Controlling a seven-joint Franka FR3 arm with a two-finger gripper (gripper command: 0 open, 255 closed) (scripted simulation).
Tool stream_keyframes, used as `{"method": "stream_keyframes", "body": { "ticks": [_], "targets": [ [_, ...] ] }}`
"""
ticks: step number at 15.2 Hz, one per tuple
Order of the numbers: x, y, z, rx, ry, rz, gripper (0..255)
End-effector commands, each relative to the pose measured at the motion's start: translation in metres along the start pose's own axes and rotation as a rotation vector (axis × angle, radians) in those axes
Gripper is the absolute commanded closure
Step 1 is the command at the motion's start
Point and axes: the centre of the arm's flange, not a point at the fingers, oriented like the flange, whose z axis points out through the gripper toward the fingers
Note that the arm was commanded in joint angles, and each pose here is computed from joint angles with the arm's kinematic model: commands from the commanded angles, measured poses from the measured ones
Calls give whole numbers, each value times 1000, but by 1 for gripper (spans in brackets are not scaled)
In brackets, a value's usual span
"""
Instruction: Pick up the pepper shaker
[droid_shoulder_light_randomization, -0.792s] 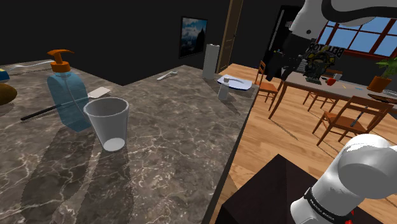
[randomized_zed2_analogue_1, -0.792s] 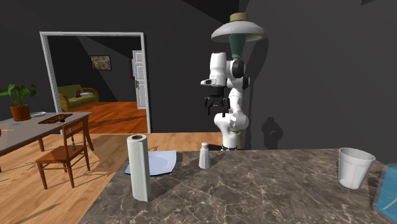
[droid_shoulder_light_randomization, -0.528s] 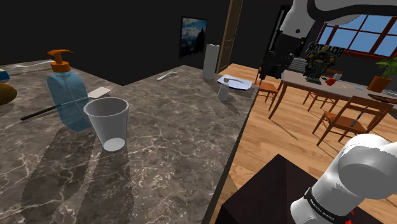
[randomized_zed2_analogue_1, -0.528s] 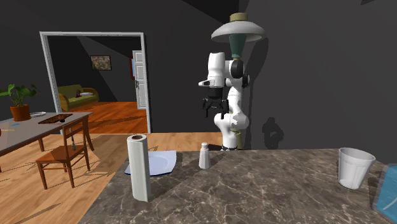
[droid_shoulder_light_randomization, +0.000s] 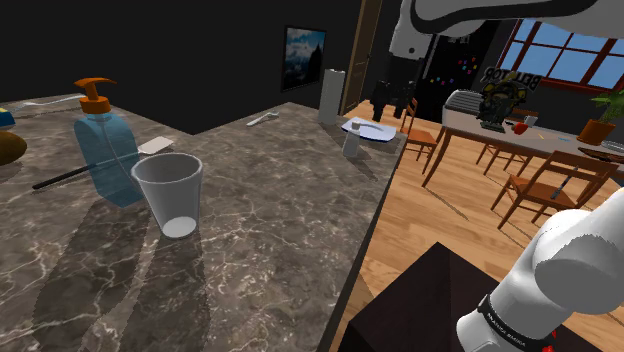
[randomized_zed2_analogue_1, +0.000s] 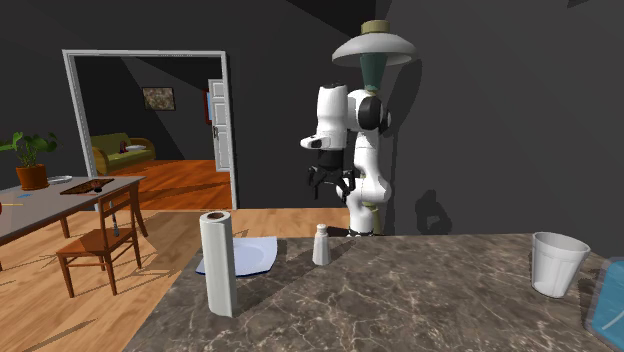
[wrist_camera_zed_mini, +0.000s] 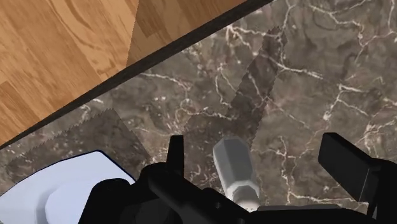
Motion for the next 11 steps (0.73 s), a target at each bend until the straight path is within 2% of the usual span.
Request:
{"method": "stream_keyframes", "body": {
  "ticks": [1,7,11],
  "targets": [
    [31,-3,9,-10,-27,-26,0],
    [109,-23,36,-36,-99,-95,0],
    [109,-23,57,-36,-99,-95,0]
  ]
}}
